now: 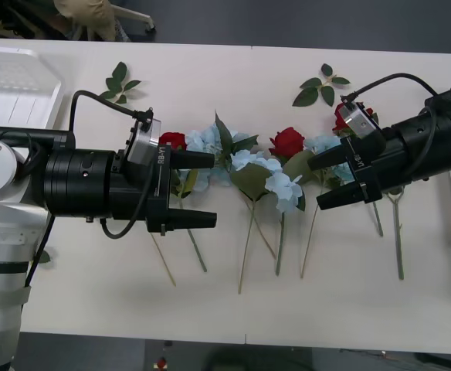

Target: Put the red flowers into the right box and the blue flowers into the left box

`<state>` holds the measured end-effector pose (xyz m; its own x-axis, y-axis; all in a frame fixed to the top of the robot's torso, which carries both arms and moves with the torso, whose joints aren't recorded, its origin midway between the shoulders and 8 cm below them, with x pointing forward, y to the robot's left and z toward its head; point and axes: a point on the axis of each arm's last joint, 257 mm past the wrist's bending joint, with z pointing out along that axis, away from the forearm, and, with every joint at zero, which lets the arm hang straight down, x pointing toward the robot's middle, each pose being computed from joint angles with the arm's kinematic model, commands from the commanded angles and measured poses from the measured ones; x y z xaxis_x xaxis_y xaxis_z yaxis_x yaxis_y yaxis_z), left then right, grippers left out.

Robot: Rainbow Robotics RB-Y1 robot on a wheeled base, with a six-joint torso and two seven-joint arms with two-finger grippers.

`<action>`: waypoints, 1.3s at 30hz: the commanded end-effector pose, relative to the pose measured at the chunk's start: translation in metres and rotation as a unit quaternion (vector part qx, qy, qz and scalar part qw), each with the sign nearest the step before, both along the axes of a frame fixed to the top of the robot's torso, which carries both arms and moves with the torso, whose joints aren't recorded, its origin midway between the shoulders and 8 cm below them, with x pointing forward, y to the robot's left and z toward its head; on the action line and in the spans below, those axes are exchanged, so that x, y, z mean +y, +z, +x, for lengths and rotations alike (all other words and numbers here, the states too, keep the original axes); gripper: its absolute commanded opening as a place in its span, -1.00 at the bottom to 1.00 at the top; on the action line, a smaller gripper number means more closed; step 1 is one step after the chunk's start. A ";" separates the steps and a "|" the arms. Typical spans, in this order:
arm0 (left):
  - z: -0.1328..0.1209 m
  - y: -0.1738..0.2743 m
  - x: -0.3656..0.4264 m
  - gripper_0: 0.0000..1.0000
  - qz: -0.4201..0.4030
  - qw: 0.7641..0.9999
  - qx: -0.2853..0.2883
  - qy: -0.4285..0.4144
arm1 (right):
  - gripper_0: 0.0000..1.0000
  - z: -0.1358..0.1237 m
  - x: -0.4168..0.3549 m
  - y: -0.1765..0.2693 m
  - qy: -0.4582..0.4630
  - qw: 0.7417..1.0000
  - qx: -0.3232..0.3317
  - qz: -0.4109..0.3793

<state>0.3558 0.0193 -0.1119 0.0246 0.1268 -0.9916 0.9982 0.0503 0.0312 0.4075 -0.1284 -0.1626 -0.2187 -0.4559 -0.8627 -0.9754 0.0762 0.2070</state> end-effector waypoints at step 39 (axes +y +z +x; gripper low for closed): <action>0.061 -0.076 0.154 1.00 0.145 0.685 0.483 0.525 | 1.00 0.041 -0.124 0.021 -0.457 0.835 0.264 -0.156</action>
